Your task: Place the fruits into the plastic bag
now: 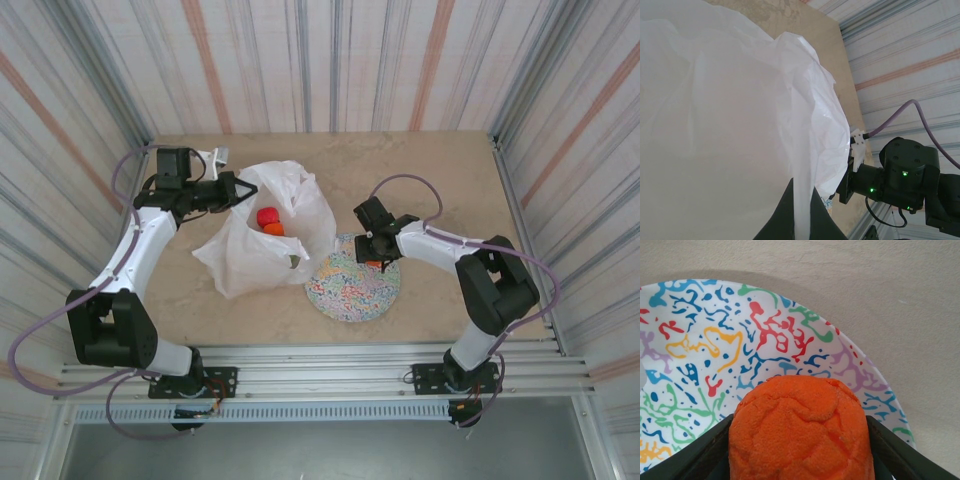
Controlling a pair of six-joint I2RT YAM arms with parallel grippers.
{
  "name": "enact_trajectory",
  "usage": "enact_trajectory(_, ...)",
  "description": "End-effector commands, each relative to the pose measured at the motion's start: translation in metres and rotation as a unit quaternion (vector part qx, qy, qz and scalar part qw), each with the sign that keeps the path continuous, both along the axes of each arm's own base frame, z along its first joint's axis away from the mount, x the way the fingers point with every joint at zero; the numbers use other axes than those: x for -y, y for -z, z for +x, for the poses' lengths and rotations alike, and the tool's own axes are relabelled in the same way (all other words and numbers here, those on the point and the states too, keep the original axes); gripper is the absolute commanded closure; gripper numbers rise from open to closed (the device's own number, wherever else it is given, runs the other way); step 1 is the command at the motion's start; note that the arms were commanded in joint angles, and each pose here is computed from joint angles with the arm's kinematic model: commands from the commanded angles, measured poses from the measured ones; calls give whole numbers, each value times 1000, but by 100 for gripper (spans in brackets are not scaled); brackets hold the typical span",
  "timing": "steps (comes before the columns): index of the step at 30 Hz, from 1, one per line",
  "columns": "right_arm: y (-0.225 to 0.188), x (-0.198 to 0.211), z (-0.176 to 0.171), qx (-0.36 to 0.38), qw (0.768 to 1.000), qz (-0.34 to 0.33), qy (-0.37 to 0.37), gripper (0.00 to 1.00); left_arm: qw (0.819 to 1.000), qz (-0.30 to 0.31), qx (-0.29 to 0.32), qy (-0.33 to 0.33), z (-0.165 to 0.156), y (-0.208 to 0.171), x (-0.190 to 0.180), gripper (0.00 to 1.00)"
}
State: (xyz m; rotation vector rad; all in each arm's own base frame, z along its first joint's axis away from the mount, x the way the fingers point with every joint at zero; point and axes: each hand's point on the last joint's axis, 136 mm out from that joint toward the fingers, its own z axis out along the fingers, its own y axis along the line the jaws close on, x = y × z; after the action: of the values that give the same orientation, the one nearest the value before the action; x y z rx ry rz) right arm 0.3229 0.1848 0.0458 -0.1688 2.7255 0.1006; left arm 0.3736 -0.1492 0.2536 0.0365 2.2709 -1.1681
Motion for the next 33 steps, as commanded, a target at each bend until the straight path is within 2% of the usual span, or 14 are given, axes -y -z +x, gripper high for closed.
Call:
enact_trajectory(1,-14,-1,-4,10,1000,13,-10,39,1000,-3,10,9,-4,-10,3,100)
enact_trajectory(6,-51,-8,-6,42,997,57,-18,40,1000,-1,9,7,-3,-10,3,100)
enact_trajectory(11,-99,-50,-8,89,979,177,-51,41,1000,0,12,6,-3,-11,2,100)
enact_trajectory(14,-112,-75,-10,100,969,214,-69,41,1000,-2,11,8,-4,-12,3,100)
enact_trajectory(24,-106,-154,-12,81,952,272,-115,42,1000,-1,14,9,-5,-13,4,100)
enact_trajectory(33,-104,-221,9,74,936,317,-134,43,1000,-2,16,10,-6,-15,4,100)
